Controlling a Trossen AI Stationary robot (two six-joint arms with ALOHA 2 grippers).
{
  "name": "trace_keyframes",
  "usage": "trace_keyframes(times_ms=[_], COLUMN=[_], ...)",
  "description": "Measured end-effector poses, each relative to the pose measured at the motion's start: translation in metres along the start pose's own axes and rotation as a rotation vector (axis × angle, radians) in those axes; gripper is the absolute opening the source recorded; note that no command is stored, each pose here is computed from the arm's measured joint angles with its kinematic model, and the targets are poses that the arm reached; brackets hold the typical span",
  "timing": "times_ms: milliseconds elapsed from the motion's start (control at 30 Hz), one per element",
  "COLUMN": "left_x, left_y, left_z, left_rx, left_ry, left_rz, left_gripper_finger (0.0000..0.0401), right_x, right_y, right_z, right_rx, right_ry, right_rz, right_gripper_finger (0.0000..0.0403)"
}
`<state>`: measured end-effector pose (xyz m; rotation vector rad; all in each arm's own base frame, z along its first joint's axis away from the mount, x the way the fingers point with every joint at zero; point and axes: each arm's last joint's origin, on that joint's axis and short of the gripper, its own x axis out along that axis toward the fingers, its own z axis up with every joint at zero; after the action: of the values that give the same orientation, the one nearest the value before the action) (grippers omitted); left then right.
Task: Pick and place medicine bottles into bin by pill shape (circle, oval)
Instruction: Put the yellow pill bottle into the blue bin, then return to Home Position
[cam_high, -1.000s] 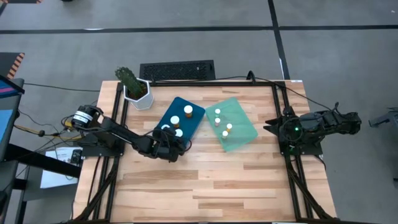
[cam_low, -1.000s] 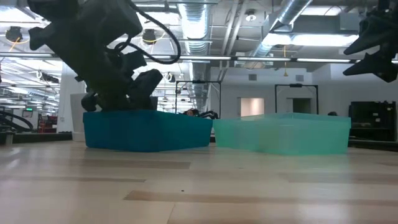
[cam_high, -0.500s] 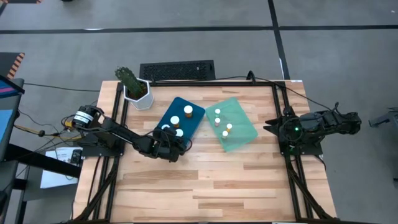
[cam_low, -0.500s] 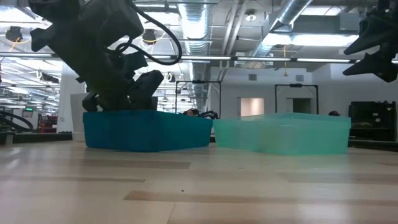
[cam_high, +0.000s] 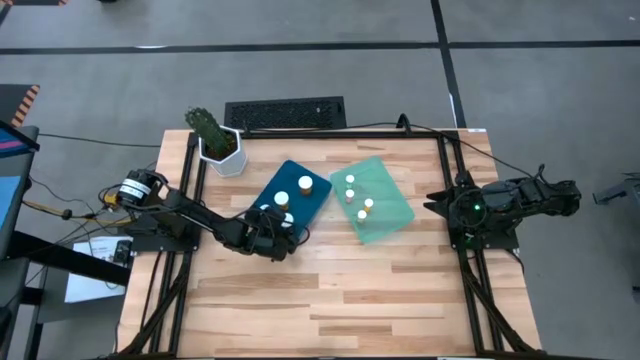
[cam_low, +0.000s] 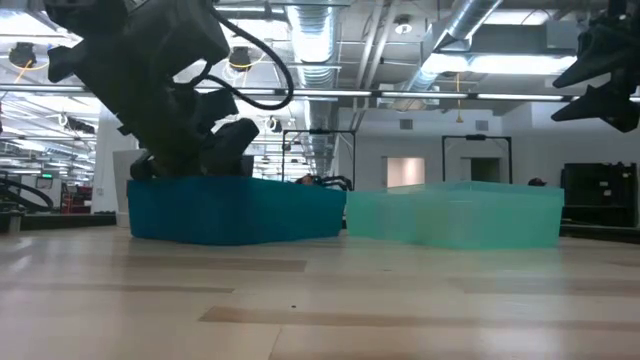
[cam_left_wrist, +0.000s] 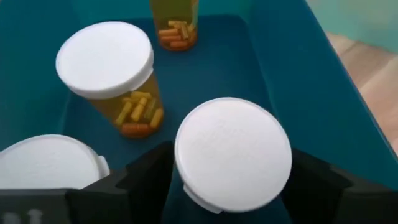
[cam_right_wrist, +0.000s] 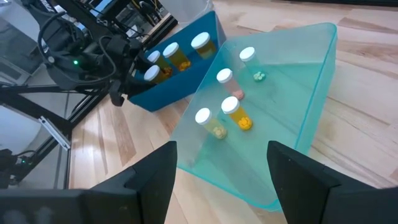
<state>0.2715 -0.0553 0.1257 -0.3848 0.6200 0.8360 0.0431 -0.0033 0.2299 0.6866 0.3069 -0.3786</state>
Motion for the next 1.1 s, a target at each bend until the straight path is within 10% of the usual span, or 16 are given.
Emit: trace_keyframes(times_ms=[1100], left_x=[-0.02], left_y=[-0.018], left_z=[0.035], left_rx=[0.109], left_ry=[0.001], left_rz=[0.015], left_gripper_finger=[0.0265], right_x=[0.0], right_y=[0.0], right_z=[0.0], right_rx=[0.0], right_ry=[0.0], right_rz=[0.0], right_gripper_finger=[0.026])
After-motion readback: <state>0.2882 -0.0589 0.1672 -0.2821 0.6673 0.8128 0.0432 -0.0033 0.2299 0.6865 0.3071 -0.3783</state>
